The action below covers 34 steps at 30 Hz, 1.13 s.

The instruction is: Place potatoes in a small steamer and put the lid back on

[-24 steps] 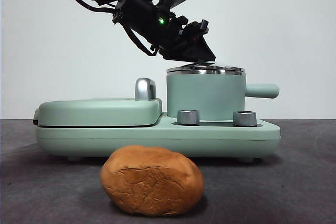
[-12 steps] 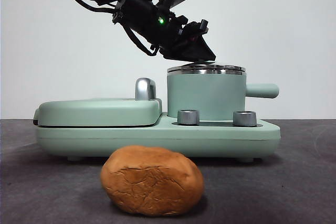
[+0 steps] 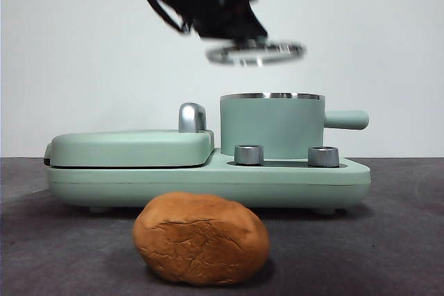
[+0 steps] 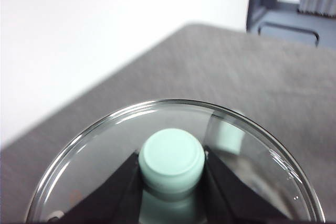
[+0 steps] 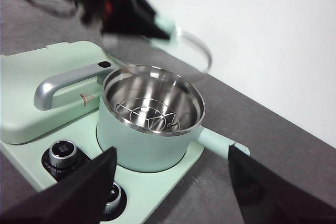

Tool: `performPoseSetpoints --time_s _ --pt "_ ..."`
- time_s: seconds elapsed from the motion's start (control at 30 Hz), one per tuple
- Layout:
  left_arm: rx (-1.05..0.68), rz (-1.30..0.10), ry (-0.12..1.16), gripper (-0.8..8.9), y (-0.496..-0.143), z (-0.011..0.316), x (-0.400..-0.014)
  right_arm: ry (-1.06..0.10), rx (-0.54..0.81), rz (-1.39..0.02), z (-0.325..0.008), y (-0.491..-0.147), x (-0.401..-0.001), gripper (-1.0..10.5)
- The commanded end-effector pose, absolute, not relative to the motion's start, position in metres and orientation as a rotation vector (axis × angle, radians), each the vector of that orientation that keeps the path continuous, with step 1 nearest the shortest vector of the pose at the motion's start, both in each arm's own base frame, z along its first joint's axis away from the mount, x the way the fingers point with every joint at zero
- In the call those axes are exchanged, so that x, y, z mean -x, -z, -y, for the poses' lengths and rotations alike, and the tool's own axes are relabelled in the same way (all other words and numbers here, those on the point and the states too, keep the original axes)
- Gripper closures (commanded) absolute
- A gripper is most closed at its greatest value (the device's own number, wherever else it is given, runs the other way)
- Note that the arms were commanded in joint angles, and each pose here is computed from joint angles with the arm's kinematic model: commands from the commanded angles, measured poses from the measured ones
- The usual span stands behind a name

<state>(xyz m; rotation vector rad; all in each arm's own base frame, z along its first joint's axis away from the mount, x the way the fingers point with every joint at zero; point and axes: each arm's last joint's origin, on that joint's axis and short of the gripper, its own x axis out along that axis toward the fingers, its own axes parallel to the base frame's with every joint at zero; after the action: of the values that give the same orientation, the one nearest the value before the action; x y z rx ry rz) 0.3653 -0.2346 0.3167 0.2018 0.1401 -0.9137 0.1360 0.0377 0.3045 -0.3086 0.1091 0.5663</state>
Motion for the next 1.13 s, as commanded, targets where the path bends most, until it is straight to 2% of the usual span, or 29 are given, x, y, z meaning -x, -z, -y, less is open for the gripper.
performPoseSetpoints --time_s 0.03,0.33,0.6,0.87,1.07,1.13 --pt "-0.192 -0.052 0.888 8.07 -0.353 0.229 -0.353 -0.566 0.294 -0.088 -0.038 -0.311 -0.136 6.1" --pt "-0.195 -0.05 0.807 8.04 -0.415 0.182 -0.304 -0.569 0.294 -0.086 -0.038 -0.311 -0.135 6.1" --pt "-0.223 -0.07 0.765 8.02 -0.444 0.138 -0.256 -0.594 0.296 -0.081 -0.042 -0.312 -0.134 6.1" --pt "-0.198 -0.077 0.696 8.02 -0.434 0.097 -0.199 -0.655 0.299 -0.071 -0.05 -0.312 -0.131 6.1" --pt "-0.121 -0.101 0.633 8.03 -0.408 0.07 -0.161 -0.715 0.301 -0.063 -0.057 -0.312 -0.128 6.1" --pt "-0.099 -0.122 0.617 8.03 -0.397 0.063 -0.15 -0.767 0.299 -0.058 -0.061 -0.311 -0.127 6.1"
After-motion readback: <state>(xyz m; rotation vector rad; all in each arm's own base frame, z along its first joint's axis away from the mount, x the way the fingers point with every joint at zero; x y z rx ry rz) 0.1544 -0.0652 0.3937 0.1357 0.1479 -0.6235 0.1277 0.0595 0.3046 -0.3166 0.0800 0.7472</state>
